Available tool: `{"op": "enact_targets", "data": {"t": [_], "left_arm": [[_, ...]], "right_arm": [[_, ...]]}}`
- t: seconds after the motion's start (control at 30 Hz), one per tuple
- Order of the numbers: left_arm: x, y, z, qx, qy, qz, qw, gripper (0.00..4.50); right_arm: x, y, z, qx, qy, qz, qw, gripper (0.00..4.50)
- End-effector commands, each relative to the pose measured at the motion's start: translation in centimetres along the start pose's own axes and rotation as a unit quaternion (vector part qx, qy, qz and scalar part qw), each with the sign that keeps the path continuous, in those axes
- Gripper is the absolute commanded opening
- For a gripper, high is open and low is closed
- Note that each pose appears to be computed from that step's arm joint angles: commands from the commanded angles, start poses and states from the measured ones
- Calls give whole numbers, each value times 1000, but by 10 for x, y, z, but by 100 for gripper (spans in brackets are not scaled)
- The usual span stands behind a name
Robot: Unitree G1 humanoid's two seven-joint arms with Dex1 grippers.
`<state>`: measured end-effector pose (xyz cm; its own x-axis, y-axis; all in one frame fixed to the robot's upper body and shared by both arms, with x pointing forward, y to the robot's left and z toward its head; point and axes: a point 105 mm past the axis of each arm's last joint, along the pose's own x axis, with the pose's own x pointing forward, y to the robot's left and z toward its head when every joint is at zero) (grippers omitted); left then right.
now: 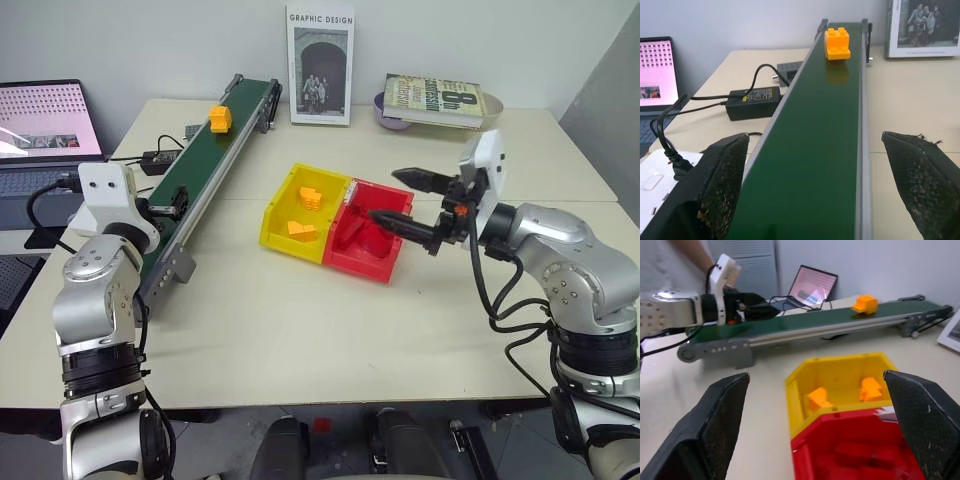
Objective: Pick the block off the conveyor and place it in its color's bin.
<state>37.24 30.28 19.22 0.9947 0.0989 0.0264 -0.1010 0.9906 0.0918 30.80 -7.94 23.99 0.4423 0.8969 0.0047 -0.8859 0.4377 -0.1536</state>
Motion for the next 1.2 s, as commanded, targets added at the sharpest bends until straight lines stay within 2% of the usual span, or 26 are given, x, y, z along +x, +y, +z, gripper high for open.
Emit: {"op": "enact_targets", "data": {"t": [0.03, 0.3, 0.6, 1.2], "left_arm": [[2, -1, 19, 11, -31, -4, 999, 443], [9, -7, 23, 4, -29, -18, 999, 443], [19, -7, 16, -1, -9, -14, 1000, 443], [29, 5, 3, 10, 19, 11, 1000, 443]], "right_arm": [[3, 9, 13, -26, -17, 23, 999, 450], [4, 17, 23, -21, -36, 39, 998, 450], [5, 19, 29, -22, -42, 36, 998, 450], [2, 17, 31, -25, -38, 26, 999, 450]]}}
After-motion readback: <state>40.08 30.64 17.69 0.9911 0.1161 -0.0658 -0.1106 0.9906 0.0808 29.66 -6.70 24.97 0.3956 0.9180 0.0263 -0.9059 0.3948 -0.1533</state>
